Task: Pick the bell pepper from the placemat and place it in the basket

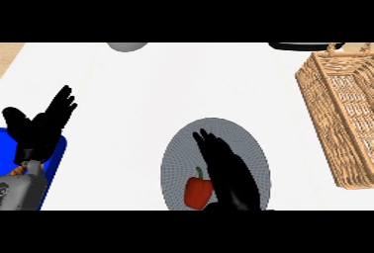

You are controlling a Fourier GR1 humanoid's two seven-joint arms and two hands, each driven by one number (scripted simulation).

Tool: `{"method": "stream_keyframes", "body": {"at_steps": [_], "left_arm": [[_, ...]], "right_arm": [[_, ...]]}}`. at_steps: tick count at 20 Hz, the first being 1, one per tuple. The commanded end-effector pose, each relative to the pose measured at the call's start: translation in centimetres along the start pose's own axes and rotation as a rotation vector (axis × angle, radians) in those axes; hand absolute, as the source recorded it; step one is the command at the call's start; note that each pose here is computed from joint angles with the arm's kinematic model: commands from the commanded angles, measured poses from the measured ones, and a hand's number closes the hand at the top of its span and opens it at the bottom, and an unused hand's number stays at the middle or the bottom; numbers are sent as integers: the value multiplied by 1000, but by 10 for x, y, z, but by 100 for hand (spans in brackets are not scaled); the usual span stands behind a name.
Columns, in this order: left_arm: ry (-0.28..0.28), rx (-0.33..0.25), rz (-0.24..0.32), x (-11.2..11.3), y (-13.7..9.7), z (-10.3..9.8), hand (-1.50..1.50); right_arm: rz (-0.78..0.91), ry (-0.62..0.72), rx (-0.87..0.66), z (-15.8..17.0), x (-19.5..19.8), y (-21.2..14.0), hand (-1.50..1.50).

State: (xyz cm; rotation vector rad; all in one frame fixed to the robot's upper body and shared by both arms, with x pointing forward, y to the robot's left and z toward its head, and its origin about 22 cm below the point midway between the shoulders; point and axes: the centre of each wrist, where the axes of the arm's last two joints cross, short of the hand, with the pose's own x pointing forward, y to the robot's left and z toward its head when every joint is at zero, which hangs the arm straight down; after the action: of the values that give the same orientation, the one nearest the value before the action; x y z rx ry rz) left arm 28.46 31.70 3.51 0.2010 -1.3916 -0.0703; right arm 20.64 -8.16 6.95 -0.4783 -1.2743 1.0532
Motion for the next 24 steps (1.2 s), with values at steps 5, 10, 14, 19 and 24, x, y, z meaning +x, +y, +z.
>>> {"method": "stream_keyframes", "body": {"at_steps": [5,10,14,19,24], "left_arm": [[6,-9,17,9,10,-4,0],[-2,-9,4,5,-19,-8,0],[8,1,-2,-8,14,-3,0],[13,-30,4,-5,14,6,0],[-7,8,0,7,3,-12,0]], "right_arm": [[8,-17,5,-8,-8,1,-150],[-48,-69,41,1,-8,-6,-150],[-30,-88,50,9,-10,13,-150],[30,-51,32,-1,-23,20,-150],[48,-24,48,20,-23,32,-150]]}}
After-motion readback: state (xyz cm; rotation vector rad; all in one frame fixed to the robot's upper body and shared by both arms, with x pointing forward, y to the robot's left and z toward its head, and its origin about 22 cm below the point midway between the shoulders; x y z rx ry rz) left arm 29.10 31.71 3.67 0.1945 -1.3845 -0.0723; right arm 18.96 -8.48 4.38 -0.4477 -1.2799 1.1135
